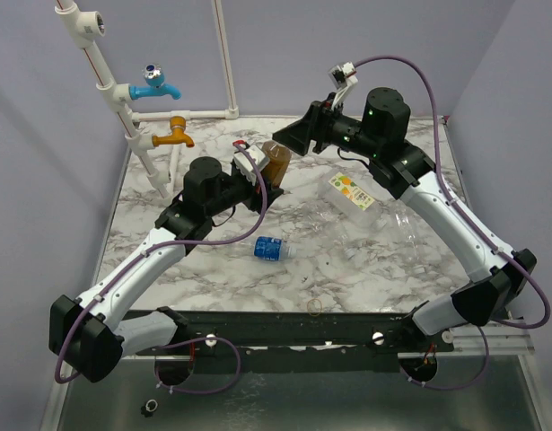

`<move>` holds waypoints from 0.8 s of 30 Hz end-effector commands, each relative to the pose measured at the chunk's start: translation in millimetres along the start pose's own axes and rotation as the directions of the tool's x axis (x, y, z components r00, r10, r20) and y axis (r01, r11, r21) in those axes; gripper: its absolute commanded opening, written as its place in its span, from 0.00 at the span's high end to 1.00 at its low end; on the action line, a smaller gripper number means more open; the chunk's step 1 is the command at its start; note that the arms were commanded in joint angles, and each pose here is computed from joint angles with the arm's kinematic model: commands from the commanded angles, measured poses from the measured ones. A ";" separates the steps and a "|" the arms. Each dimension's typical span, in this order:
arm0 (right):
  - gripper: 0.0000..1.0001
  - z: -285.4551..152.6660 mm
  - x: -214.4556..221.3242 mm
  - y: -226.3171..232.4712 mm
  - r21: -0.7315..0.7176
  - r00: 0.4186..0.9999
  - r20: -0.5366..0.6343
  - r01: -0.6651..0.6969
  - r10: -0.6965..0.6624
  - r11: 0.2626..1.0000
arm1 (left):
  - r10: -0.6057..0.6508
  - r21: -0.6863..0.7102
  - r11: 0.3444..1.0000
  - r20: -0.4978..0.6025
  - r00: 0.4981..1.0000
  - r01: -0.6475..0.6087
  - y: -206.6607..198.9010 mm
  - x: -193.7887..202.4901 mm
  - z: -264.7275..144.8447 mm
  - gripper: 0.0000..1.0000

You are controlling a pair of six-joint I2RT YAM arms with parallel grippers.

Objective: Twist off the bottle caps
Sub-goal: Unscrew the bottle cap from the plastic bottle.

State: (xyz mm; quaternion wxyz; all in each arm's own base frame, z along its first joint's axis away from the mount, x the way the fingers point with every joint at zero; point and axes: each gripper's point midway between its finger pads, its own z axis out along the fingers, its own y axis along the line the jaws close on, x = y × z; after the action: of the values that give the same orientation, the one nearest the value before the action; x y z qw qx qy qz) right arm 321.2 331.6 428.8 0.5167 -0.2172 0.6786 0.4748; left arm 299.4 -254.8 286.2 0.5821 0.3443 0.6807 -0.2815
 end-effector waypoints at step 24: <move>0.77 -108.1 0.2 138.2 -0.588 0.917 0.150 0.383 -0.369 0.713 | -0.114 0.540 0.835 -0.013 0.993 0.103 -105.4 -20.3 -45.9 1.00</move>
State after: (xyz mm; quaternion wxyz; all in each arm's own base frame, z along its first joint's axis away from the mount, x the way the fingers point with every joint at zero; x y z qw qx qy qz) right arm 226.0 315.8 460.7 0.5277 -0.3905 0.5449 0.5217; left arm 220.7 -284.3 316.3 0.5253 0.4359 0.5881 -0.4338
